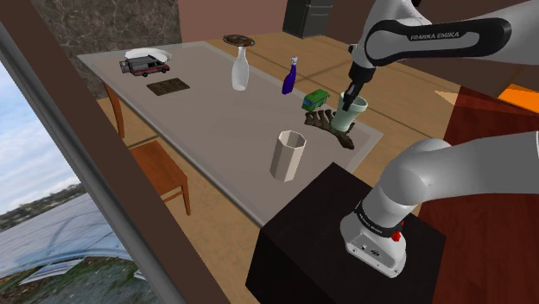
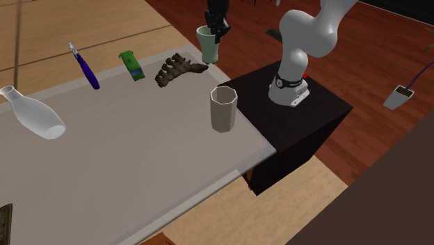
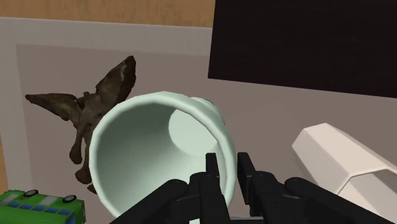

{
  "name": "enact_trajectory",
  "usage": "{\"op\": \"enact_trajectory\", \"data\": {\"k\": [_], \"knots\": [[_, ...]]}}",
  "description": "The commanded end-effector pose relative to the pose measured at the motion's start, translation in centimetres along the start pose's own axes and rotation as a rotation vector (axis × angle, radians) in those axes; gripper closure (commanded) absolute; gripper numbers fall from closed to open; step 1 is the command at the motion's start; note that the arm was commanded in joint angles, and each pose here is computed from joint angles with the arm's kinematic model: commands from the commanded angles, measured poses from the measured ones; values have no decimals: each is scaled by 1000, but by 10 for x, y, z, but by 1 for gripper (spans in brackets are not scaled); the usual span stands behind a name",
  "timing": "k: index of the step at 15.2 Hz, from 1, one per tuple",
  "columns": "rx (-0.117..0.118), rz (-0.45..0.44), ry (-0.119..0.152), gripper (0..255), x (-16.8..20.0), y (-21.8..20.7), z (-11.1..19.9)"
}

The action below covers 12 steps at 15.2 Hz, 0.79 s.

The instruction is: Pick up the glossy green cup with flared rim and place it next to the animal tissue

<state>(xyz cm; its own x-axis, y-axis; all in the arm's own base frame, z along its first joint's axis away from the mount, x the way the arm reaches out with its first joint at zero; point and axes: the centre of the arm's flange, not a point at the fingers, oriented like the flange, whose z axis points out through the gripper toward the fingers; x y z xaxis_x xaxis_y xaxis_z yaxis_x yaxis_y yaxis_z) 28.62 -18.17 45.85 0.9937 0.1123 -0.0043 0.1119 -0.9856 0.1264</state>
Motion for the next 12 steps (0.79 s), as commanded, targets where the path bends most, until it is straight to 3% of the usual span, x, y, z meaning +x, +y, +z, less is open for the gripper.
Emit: {"op": "enact_trajectory", "data": {"k": [1,12], "knots": [[-1,0,1,255,-1,-1,11],[-1,0,1,255,0,-9,68]]}}
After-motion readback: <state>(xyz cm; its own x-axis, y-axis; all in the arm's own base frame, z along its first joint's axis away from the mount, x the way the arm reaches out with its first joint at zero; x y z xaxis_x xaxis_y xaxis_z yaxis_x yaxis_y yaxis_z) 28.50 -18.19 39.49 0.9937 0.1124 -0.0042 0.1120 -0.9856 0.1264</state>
